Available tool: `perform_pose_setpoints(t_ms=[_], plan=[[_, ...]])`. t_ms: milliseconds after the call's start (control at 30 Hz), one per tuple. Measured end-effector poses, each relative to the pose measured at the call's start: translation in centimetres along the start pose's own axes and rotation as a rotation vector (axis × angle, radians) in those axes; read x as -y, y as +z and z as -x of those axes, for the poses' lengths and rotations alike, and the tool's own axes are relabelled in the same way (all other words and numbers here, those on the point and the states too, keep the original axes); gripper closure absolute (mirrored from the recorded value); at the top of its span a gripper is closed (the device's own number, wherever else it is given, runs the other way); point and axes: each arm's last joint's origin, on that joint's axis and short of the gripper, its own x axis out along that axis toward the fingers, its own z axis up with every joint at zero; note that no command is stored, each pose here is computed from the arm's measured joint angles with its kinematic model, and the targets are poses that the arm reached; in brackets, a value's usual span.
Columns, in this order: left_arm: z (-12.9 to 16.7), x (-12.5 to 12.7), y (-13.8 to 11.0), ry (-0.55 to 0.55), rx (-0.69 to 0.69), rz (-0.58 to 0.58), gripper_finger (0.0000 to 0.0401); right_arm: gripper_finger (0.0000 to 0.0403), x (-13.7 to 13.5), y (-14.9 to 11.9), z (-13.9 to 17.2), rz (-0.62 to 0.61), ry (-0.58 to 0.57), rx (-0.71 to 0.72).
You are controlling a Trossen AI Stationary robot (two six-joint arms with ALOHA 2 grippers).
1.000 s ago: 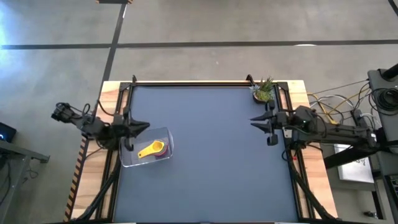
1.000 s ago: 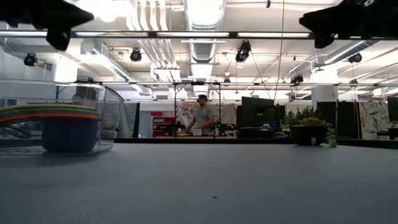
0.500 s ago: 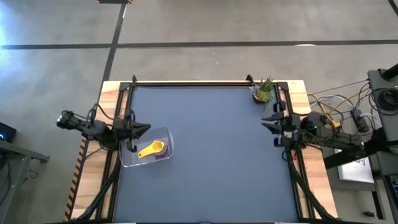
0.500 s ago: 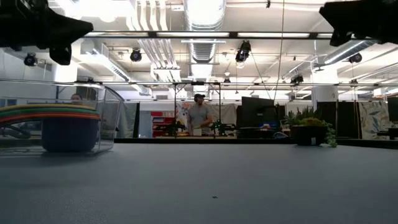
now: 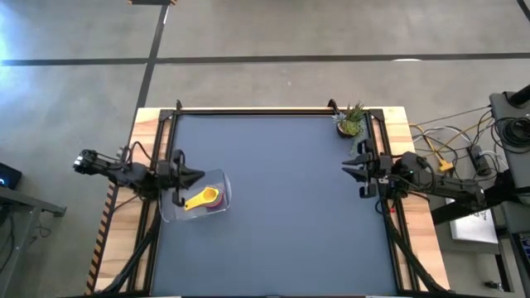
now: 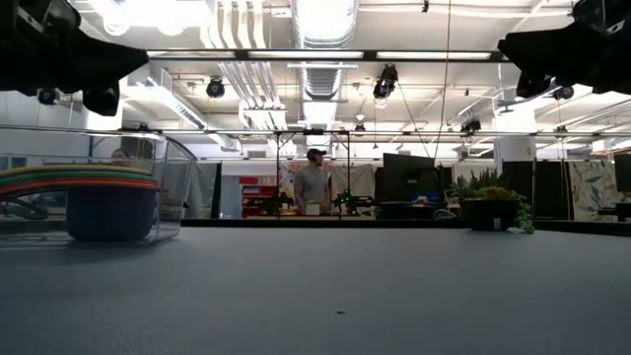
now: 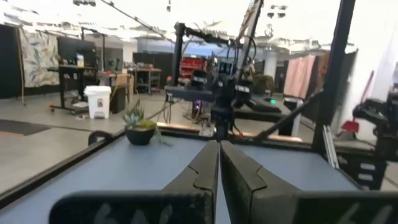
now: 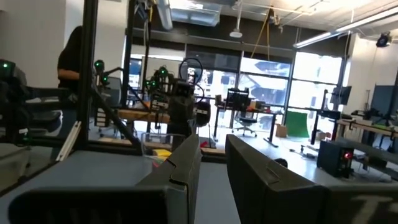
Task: Nest measuring cups in basket
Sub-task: Return to Home Position
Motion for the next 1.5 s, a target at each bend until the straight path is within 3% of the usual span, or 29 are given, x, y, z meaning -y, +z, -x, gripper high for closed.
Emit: perform_pose_setpoints(t_ms=[367, 667, 1033, 1133, 1400, 1500], plan=[[0.0, 0.1, 0.1, -0.047, -0.002, -0.044, 0.0401, 0.0338, 0.0, 0.3, 0.1, -0.016, 0.001, 0.027], [0.0, 0.0, -0.1, 0.007, -0.019, -0.068, 0.0401, 0.0385, -0.1, -0.6, 0.1, -0.052, 0.013, -0.061], [0.1, 0.2, -0.9, -0.09, -0.097, 0.114, 0.0401, 0.0394, -0.2, -1.5, 0.2, -0.062, 0.018, -0.147], [0.1, 0.4, -1.0, -0.14, -0.109, 0.132, 0.0401, 0.0394, -0.2, -1.8, 0.3, -0.039, 0.013, -0.187], [0.1, 0.4, -0.8, -0.142, -0.095, 0.148, 0.0401, 0.0394, -0.2, -1.9, 0.3, -0.034, 0.006, -0.189], [0.1, 0.4, -0.8, -0.142, -0.096, 0.139, 0.0401, 0.0394, 0.0, -1.9, 0.3, -0.028, -0.05, -0.197]])
